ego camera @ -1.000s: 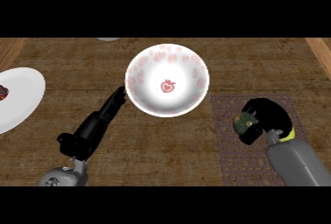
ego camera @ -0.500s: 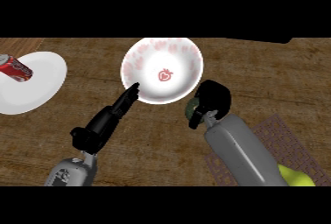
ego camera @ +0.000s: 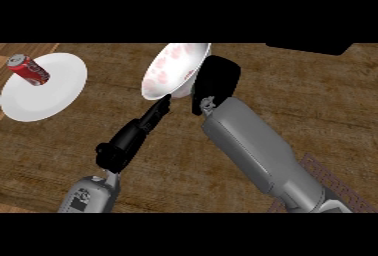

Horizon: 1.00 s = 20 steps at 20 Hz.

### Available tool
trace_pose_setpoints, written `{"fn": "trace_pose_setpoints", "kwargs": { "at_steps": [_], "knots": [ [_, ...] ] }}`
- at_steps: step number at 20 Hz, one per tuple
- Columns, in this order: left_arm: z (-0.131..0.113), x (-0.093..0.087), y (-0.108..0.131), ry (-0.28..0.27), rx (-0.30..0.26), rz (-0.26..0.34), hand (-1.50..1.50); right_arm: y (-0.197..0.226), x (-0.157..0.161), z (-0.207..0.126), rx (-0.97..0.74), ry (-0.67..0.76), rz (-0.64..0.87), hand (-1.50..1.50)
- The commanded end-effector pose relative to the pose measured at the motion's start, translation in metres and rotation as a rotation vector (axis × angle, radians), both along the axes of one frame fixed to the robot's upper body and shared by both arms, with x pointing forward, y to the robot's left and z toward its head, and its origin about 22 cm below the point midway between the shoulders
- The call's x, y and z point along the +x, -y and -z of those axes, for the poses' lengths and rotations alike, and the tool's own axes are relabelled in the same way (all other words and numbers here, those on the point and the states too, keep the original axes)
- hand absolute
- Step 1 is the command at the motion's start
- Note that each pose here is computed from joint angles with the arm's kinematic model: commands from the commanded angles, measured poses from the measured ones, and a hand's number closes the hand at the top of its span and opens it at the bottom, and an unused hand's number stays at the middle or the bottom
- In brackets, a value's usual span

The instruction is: Pick the squash from the placemat and place it in the bowl

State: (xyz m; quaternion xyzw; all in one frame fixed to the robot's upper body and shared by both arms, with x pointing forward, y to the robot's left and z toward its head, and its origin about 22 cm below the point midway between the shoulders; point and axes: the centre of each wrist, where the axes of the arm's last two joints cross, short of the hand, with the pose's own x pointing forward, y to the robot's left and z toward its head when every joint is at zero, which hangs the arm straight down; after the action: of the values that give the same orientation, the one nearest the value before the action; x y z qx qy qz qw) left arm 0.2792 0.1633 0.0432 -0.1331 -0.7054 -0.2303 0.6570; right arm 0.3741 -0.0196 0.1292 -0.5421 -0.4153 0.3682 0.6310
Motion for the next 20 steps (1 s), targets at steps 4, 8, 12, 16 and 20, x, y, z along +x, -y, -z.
{"fn": "trace_pose_setpoints", "kwargs": {
  "at_steps": [4, 8, 12, 16, 20],
  "knots": [
    [0.004, 0.001, 0.001, -0.015, 0.007, -0.010, 0.00, -0.038, 0.003, -0.062, 0.044, 0.350, 0.200, 1.50],
    [0.007, 0.002, 0.003, -0.016, -0.003, -0.025, 0.00, -0.046, 0.006, -0.097, 0.106, 0.455, 0.237, 1.50],
    [-0.001, 0.006, -0.006, -0.003, -0.009, -0.044, 0.00, -0.038, 0.017, -0.086, 0.107, 0.447, 0.303, 1.50],
    [0.007, 0.004, -0.015, 0.006, 0.005, -0.091, 0.00, -0.029, 0.032, -0.071, 0.007, 0.417, 0.363, 1.50],
    [0.009, 0.003, -0.020, -0.004, -0.001, -0.091, 0.00, -0.022, 0.039, -0.050, -0.112, 0.453, 0.389, 1.50]
  ]
}}
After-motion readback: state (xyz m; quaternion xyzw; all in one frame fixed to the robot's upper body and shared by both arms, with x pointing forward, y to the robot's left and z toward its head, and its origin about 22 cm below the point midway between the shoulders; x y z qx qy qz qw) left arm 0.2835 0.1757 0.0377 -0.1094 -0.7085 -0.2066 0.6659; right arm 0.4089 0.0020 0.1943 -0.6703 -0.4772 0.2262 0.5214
